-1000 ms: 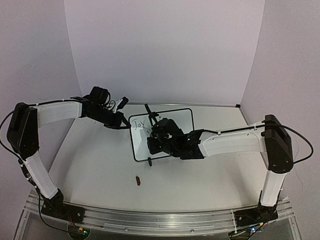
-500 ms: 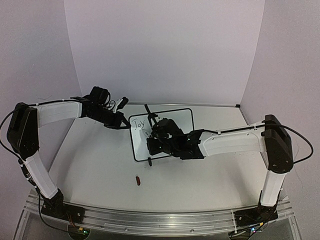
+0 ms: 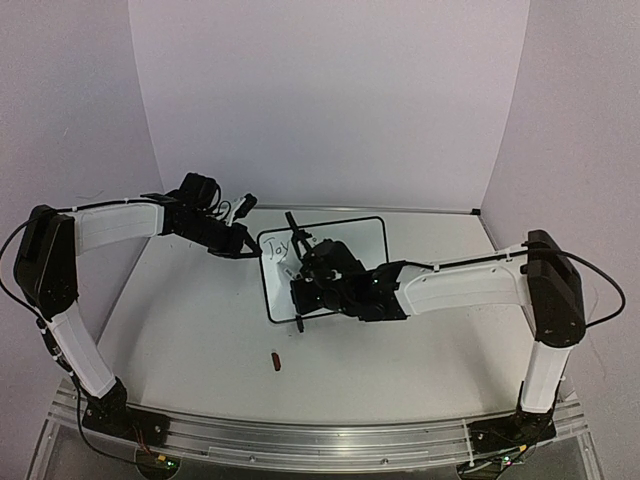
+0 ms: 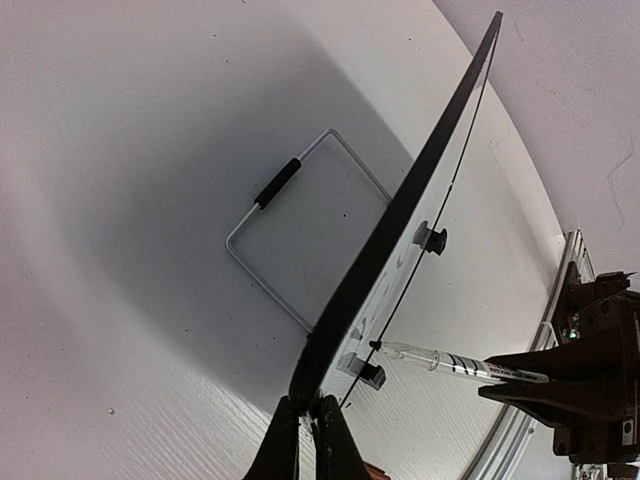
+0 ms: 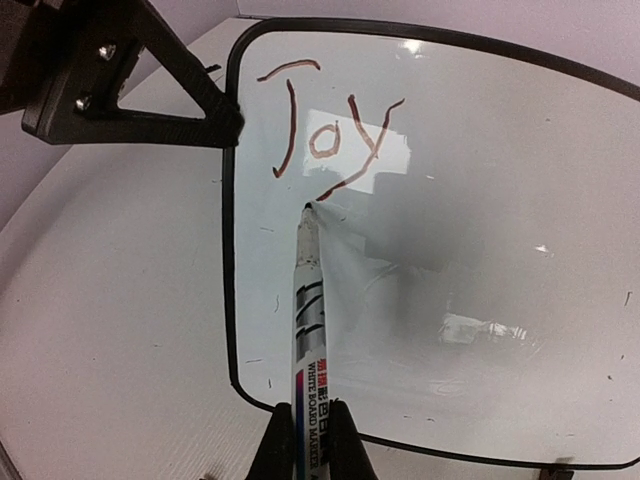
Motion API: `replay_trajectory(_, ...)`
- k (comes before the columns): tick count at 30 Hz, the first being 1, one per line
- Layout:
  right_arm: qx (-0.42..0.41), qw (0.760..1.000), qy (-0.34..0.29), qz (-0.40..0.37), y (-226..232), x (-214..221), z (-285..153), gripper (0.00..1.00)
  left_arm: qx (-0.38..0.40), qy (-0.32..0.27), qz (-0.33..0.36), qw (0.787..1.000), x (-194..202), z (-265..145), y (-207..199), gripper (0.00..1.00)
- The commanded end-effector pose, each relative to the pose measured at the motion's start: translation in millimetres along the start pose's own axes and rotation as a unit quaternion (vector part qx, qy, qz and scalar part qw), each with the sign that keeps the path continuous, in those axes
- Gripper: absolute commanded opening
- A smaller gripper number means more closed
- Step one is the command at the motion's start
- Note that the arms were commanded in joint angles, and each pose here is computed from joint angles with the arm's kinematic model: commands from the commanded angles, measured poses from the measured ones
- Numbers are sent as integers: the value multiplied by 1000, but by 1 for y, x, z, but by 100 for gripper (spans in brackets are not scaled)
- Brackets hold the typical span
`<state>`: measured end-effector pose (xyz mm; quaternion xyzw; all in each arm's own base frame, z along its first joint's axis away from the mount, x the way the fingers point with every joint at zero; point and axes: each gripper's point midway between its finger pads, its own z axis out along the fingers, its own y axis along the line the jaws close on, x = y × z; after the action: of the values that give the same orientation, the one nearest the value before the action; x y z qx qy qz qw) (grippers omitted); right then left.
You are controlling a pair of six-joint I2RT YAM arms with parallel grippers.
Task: Write a sentence on the whiteboard
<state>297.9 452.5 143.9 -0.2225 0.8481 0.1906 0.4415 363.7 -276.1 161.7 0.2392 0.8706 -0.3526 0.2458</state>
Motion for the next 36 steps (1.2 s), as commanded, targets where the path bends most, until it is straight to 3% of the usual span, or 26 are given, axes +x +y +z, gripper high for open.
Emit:
replay_trajectory(1,-17,1000,-20,7,9,-15,-11,0,-7,-3,21,1000,-8,-6,-6,0)
replay_trajectory(16,-12,996,-84,23,-8,-56,-66,0,-9,-3,20,1000,-7,-7,-5,0)
replay_trajectory(36,34,997,-70,20,-49,-44,-45,0,-15,5,17,1000,-4,-2,0,0)
